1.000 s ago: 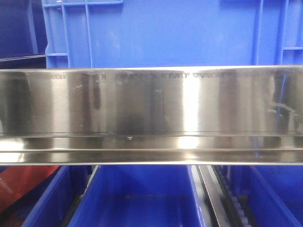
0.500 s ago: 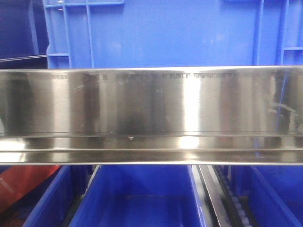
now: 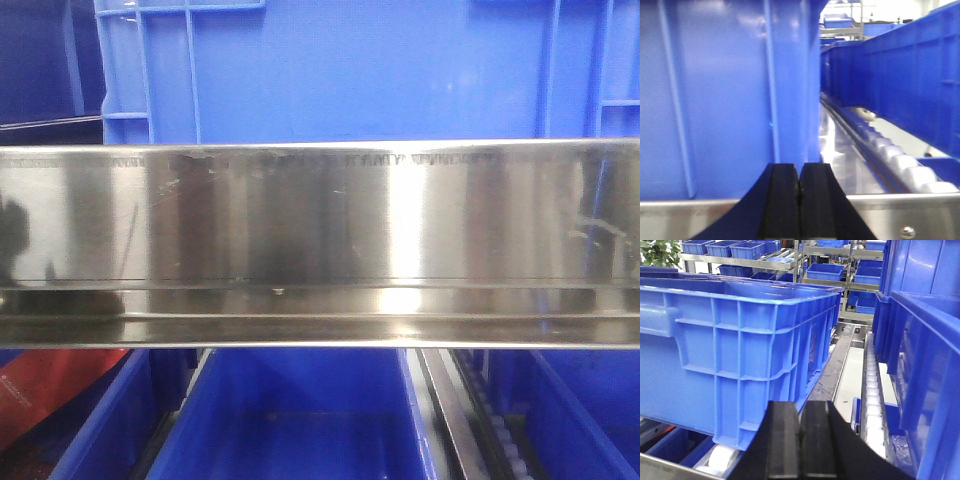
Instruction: Place valve from conveyor to right shelf box
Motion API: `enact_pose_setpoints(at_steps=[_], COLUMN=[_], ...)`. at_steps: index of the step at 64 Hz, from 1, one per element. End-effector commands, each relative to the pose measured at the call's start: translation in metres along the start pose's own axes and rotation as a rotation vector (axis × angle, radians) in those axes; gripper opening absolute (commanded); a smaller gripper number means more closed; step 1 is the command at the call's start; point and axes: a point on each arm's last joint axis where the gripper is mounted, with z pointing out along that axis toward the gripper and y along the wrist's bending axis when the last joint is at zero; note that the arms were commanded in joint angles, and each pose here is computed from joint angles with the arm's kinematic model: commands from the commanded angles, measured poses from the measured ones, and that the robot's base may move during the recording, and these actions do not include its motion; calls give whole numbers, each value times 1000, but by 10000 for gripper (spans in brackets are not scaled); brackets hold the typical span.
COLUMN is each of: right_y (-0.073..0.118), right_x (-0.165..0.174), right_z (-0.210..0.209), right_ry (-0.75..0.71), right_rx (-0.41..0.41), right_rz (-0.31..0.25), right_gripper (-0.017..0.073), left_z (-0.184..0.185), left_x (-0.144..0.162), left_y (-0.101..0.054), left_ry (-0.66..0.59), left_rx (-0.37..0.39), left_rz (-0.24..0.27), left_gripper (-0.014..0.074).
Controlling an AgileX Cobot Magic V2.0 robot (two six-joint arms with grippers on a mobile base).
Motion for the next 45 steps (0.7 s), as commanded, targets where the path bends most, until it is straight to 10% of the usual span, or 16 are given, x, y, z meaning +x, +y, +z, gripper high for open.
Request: enact_pose_setpoints(at_steps=[1, 45], right_y=[-1, -1], right_x=[-2, -3], right_z=[0, 0], right_ry=[-28, -34], right_rx=[11, 12], right_rz=[-12, -12], right_gripper=[-154, -154], left_z=[-2, -5], left_x=[-2, -2], left_y=[1, 2], left_ry=[-46, -47], left_rx=[-9, -37], left_rz=[2, 5], left_gripper=[-111, -111])
